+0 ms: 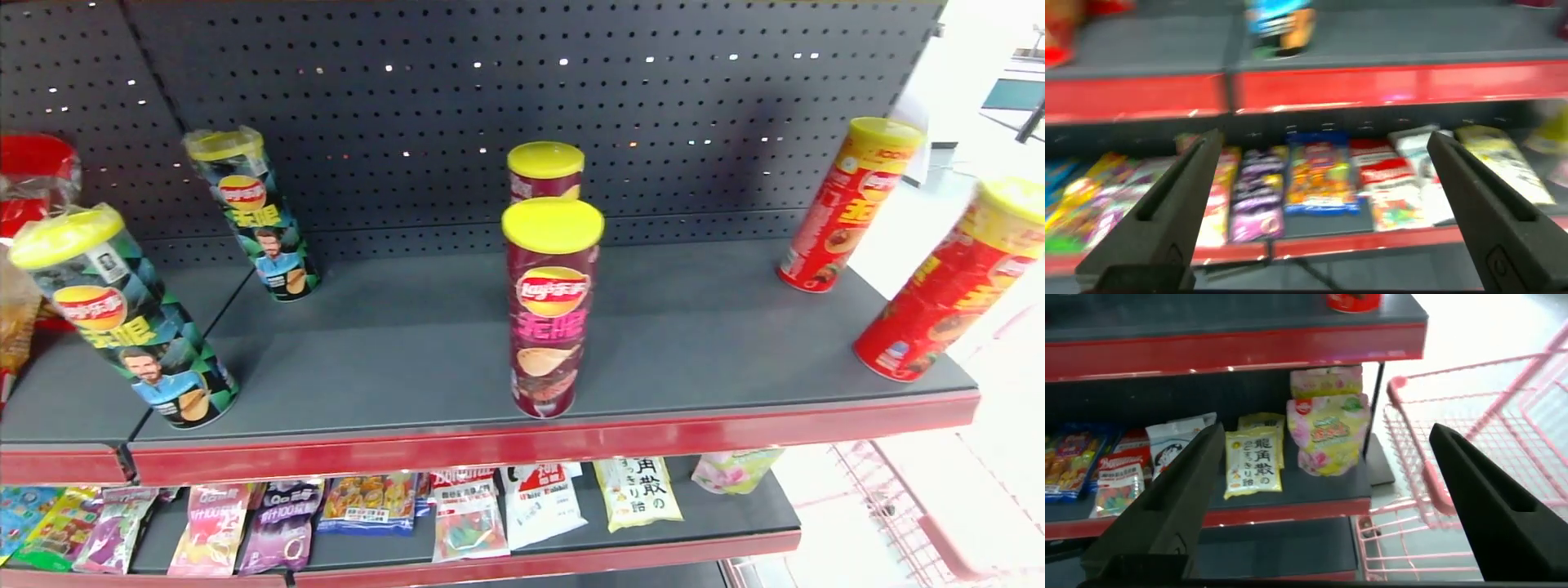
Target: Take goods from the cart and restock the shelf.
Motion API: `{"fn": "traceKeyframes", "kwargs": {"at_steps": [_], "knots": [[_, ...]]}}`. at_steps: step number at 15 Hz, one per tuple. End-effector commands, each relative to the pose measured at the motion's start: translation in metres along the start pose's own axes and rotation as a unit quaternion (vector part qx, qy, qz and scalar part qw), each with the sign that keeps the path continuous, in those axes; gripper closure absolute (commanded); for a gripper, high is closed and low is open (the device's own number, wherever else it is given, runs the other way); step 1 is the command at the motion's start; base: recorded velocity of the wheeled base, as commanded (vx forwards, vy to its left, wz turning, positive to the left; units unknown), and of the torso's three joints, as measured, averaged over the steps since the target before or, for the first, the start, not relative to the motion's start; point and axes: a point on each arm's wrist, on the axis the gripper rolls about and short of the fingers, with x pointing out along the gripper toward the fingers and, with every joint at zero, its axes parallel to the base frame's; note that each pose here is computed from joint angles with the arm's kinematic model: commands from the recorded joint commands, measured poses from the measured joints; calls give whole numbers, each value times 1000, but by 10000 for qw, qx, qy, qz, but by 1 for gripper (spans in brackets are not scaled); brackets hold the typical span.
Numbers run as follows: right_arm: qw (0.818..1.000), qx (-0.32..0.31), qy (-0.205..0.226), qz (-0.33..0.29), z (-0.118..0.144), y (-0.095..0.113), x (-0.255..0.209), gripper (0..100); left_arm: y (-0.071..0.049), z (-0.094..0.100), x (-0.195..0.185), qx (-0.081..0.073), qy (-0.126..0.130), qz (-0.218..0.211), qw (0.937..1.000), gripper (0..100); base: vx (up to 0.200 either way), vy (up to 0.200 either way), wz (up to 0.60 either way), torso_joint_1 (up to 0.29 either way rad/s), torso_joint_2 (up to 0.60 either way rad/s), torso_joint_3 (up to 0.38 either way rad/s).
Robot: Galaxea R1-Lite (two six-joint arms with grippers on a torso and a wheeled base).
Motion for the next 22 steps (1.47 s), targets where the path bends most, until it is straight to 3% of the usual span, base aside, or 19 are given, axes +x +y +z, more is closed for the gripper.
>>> {"fn": "traceKeyframes", "kwargs": {"at_steps": [1,22], "knots": [[10000,-1,3,3,0,0,0,0,0,0,0,-4,-1,0,10000,0,0,0,0,0,0,0],[10000,6,3,10,0,0,0,0,0,0,0,-12,-1,0,10000,0,0,0,0,0,0,0]]}}
